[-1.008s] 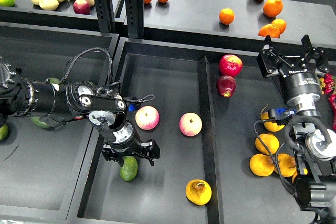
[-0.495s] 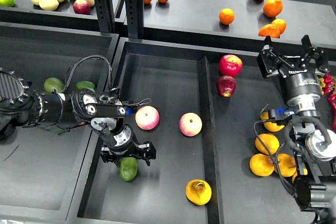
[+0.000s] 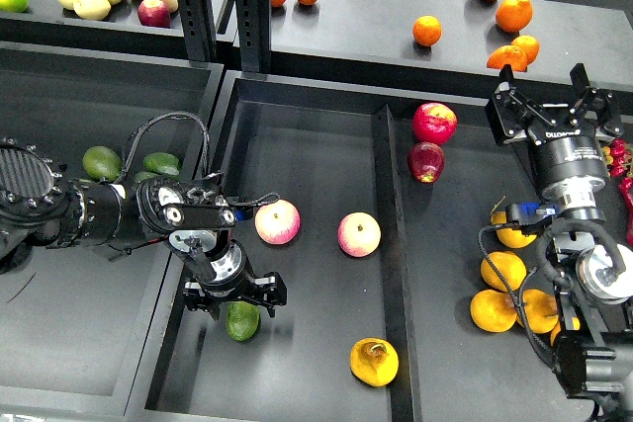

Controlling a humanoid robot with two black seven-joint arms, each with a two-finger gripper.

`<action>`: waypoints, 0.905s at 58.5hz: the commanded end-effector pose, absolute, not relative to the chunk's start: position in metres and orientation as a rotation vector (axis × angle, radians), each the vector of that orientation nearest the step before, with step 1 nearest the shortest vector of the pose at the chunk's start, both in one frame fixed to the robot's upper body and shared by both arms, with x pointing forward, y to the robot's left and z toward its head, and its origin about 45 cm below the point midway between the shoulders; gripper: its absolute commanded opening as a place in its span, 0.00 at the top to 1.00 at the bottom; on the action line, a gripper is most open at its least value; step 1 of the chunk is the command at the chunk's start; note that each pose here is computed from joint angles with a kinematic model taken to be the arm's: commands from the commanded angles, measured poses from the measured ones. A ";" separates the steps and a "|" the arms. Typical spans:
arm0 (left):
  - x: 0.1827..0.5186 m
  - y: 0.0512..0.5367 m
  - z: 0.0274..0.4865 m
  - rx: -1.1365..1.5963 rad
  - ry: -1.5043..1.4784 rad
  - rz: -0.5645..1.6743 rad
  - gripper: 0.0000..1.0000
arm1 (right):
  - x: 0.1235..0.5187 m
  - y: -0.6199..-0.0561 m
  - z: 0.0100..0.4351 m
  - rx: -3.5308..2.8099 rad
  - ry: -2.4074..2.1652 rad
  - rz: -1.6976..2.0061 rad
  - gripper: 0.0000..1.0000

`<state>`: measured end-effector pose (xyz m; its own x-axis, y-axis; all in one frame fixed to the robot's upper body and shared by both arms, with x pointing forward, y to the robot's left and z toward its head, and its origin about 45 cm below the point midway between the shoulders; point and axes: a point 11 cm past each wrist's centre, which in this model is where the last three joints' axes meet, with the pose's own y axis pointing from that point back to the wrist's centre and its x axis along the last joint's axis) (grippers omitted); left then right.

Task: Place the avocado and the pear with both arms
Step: 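Lower the left gripper and close it on the green avocado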

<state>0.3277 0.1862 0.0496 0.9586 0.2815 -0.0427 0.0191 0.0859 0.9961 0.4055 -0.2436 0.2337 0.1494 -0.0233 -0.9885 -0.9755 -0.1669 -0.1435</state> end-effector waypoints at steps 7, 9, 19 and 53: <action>0.327 0.193 0.044 1.489 0.257 0.213 0.01 | 0.405 -0.244 0.237 -1.425 1.033 1.191 0.00; 0.327 0.194 0.043 1.489 0.259 0.219 0.01 | 0.405 -0.244 0.237 -1.425 1.033 1.191 0.00; 0.323 0.187 0.036 1.485 0.266 0.215 0.01 | 0.405 -0.243 0.238 -1.428 1.030 1.190 0.00; 0.333 0.203 0.031 1.496 0.290 0.298 0.05 | 0.405 -0.242 0.239 -1.431 1.023 1.189 0.00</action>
<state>0.3316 0.2004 0.0319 0.9347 0.3554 -0.0092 -0.0105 0.0536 0.9985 0.4046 -0.2422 0.2395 0.1681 -0.0184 -0.9856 -0.9719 -0.1701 -0.1626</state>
